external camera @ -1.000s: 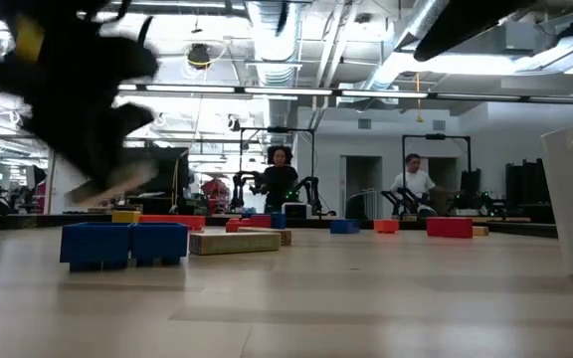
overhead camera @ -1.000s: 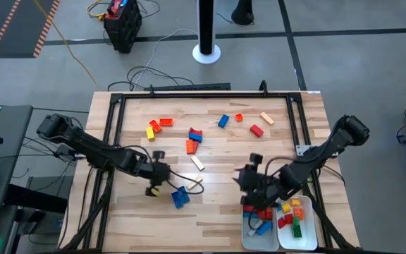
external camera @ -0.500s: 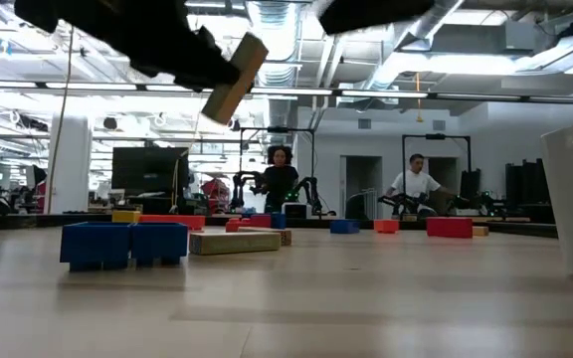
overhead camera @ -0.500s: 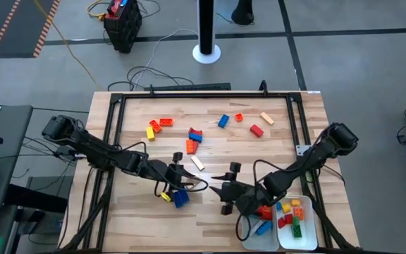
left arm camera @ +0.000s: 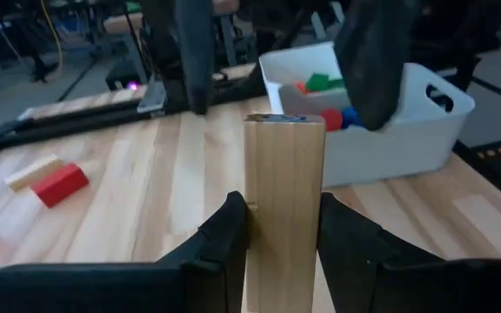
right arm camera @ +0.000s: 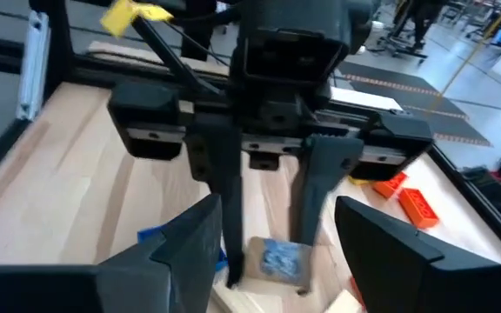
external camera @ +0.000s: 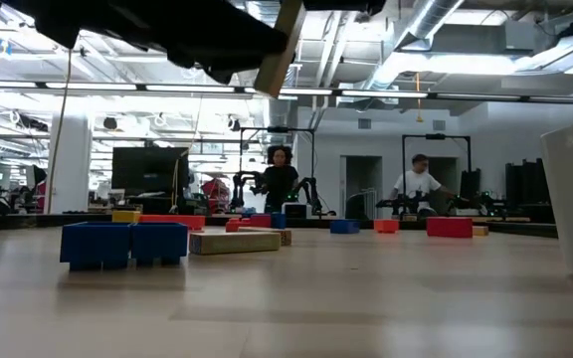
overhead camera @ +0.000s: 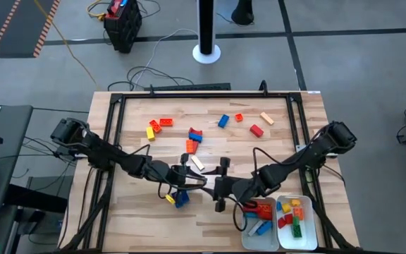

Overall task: Sort blocks by size
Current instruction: Put the large light brown wooden block into the gray bin

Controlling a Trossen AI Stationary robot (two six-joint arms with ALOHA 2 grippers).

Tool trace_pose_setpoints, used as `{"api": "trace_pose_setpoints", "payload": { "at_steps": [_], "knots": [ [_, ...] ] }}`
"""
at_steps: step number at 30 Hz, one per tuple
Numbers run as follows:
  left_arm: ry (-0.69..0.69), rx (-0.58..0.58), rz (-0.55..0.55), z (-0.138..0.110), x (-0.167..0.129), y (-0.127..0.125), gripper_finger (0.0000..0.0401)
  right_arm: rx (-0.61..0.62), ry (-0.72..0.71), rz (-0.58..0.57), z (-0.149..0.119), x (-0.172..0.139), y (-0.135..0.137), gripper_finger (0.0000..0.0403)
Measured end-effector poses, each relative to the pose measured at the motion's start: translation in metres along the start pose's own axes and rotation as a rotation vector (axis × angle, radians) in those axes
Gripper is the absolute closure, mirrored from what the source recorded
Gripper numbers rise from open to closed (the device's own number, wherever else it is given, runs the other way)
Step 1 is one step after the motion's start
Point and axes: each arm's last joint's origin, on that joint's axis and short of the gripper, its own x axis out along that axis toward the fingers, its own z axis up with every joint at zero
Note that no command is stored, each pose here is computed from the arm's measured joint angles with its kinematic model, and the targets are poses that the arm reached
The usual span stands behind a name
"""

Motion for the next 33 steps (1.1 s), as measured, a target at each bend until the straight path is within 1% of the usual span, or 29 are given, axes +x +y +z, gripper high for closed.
{"api": "trace_pose_setpoints", "payload": {
  "at_steps": [6,9,13,17,18,19,21,23,24,27,30,33],
  "knots": [
    [-0.053,0.004,0.017,0.005,0.0,0.001,0.0294,-0.001,-0.004,0.008,0.001,0.001,0.0,0.0148],
    [-0.075,-0.002,0.02,0.008,0.0,0.001,0.0294,-0.018,-0.004,0.009,0.001,0.001,0.0,0.0157],
    [-0.118,-0.001,0.025,0.012,-0.001,0.002,0.0294,-0.019,-0.006,0.008,0.001,0.001,0.0,0.0197],
    [-0.114,0.002,0.024,0.011,-0.001,0.002,0.0293,-0.011,-0.001,0.003,0.0,0.002,-0.002,0.0259],
    [-0.112,-0.003,0.025,0.011,-0.001,0.002,0.0293,-0.009,0.004,0.003,0.0,0.002,-0.002,0.0268],
    [-0.108,-0.015,0.024,0.011,-0.001,0.002,0.0289,-0.009,0.01,0.002,-0.001,0.002,-0.003,0.0268],
    [-0.09,-0.04,0.024,0.009,0.0,0.001,0.0276,-0.022,0.028,-0.001,-0.003,0.003,-0.004,0.0268],
    [-0.05,-0.07,0.045,0.005,0.0,0.002,0.0252,-0.048,0.068,0.006,-0.006,0.0,-0.004,0.0268],
    [-0.023,-0.075,0.059,0.003,0.0,0.002,0.0238,-0.058,0.103,0.01,-0.008,-0.005,-0.004,0.0268],
    [0.045,-0.063,0.066,0.0,-0.004,0.003,0.02,-0.016,0.176,0.032,-0.003,-0.025,-0.006,0.0268],
    [0.071,-0.055,0.063,0.004,-0.012,0.005,0.0177,0.048,0.257,0.111,-0.001,-0.048,-0.006,0.0268],
    [0.089,-0.064,0.063,0.009,-0.019,0.008,0.0172,0.12,0.378,0.214,-0.008,-0.069,0.0,0.0268]
  ]
}}
